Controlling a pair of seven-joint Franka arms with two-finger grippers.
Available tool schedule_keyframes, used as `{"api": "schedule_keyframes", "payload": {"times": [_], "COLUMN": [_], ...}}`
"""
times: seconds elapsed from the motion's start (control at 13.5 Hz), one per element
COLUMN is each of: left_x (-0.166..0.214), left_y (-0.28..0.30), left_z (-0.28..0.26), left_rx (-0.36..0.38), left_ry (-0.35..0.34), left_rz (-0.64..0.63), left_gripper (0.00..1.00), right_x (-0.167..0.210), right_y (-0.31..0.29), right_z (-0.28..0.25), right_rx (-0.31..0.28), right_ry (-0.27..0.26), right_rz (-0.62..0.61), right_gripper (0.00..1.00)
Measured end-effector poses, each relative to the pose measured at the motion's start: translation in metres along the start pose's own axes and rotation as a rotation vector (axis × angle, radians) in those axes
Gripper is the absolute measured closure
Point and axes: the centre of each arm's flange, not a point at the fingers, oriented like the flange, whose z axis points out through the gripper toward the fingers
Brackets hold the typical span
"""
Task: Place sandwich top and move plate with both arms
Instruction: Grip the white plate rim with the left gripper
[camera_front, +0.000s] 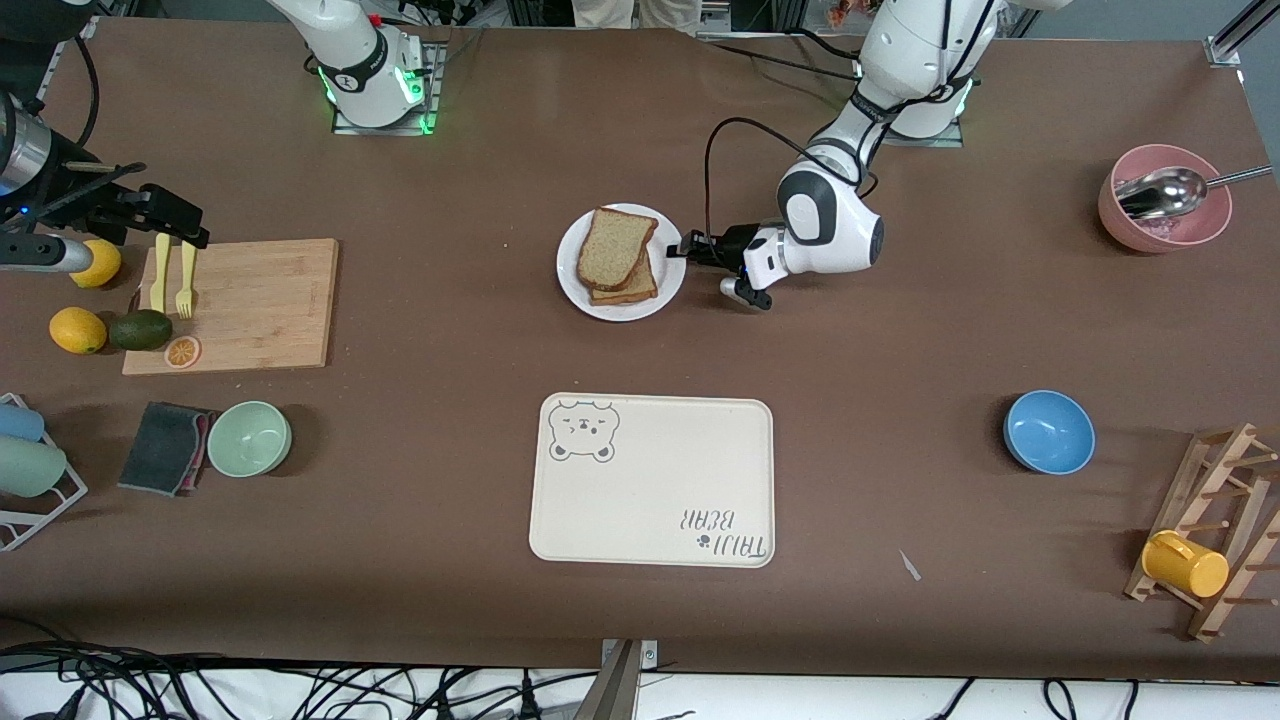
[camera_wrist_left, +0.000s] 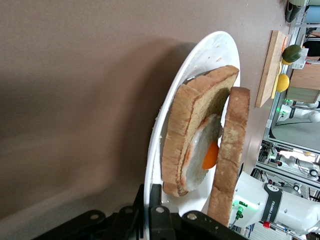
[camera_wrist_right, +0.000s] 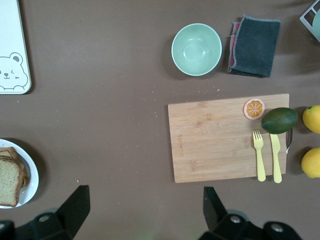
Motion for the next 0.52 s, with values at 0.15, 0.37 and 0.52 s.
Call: {"api": "schedule_keyframes", "payload": {"times": [0.15, 0.37, 0.52], "left_x": [-0.0009, -0.0012, -0.0011], "left_y": [0.0005, 0.0006, 0.0003], "left_z": [0.0012, 0.0016, 0.0016], "left_rx": [-0.010, -0.023, -0.037], "left_ry": [-0.008, -0.009, -0.013], "left_rz": [-0.001, -0.010, -0.016], "left_gripper": [0.96, 0.96, 0.96], "right_x": [0.0000, 0.0000, 0.0000], "right_y": [0.0000, 0.0000, 0.0000], "right_z": [0.0000, 0.0000, 0.0000], "right_rx": [0.000, 0.000, 0.000], "right_ry": [0.000, 0.000, 0.000], "right_rz": [0.000, 0.000, 0.000], "right_gripper": [0.00, 0.00, 0.00]}}
